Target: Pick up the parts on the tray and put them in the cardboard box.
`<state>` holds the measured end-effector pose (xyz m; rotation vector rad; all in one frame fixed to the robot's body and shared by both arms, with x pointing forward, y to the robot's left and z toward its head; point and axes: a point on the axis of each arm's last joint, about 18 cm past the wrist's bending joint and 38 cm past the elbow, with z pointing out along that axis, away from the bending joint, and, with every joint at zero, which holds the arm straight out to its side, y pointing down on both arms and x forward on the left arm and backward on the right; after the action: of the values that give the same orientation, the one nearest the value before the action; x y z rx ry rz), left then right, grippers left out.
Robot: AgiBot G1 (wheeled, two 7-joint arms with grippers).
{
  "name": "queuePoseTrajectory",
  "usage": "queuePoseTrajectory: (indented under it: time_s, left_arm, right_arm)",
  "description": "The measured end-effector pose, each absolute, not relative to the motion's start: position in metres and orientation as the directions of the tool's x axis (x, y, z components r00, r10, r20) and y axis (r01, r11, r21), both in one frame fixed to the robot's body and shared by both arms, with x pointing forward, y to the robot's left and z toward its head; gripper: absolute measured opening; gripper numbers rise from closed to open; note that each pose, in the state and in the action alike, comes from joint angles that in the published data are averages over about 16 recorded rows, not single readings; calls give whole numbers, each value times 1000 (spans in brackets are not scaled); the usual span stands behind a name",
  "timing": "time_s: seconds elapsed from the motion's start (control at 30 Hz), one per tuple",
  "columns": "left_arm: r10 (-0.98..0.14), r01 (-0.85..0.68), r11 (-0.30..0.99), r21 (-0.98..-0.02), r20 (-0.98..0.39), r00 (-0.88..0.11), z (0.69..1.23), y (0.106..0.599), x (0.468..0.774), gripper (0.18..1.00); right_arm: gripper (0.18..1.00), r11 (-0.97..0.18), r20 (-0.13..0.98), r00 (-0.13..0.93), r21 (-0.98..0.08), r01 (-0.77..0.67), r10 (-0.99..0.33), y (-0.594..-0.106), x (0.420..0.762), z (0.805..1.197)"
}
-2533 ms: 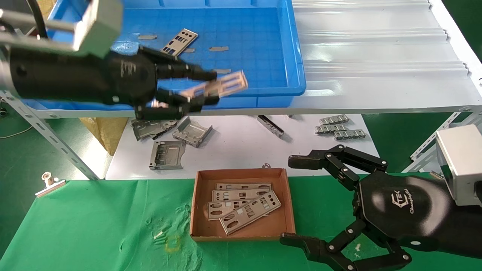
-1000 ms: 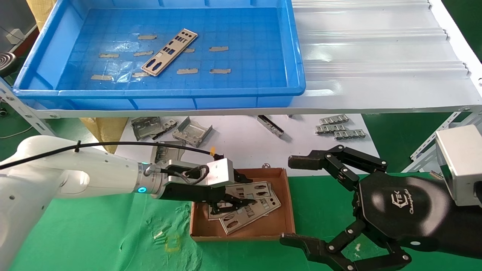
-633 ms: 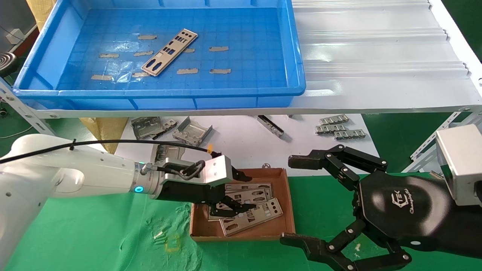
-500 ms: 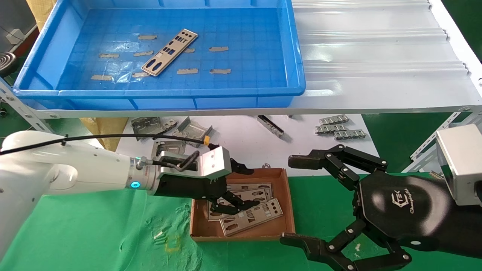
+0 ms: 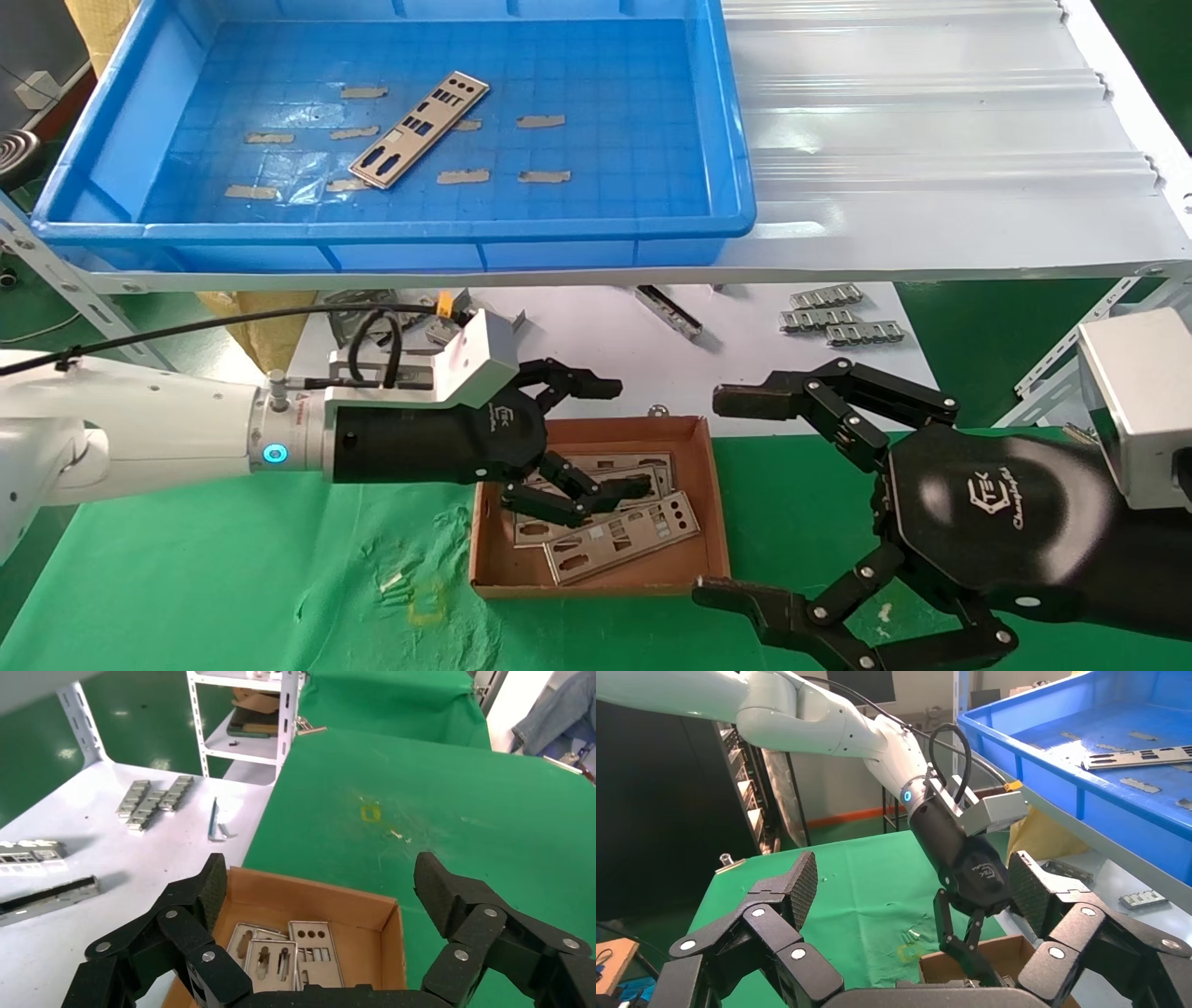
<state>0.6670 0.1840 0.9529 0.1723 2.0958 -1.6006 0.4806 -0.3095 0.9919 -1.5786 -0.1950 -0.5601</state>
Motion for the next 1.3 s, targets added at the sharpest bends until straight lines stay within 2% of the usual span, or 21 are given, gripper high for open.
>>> queuePoseTrajectory:
  time_s: [0.3,0.8,1.3]
  left_arm:
    - [-203,387,271,-881,-445,-872,953,191,663,987]
    - [-234,396,151,-906,-422,-876,960,224,636,1001]
    - [-246,420,79,-904,-425,-871,972,262,592,1001]
  right_arm:
    - [1000,-100,462,862,-887,451,-209,-309,481,992]
    - [1000,-100,462,862,-887,451,-209,-309,481,992]
    - [1000,-100,462,862,-887,451,-209,-309,481,992]
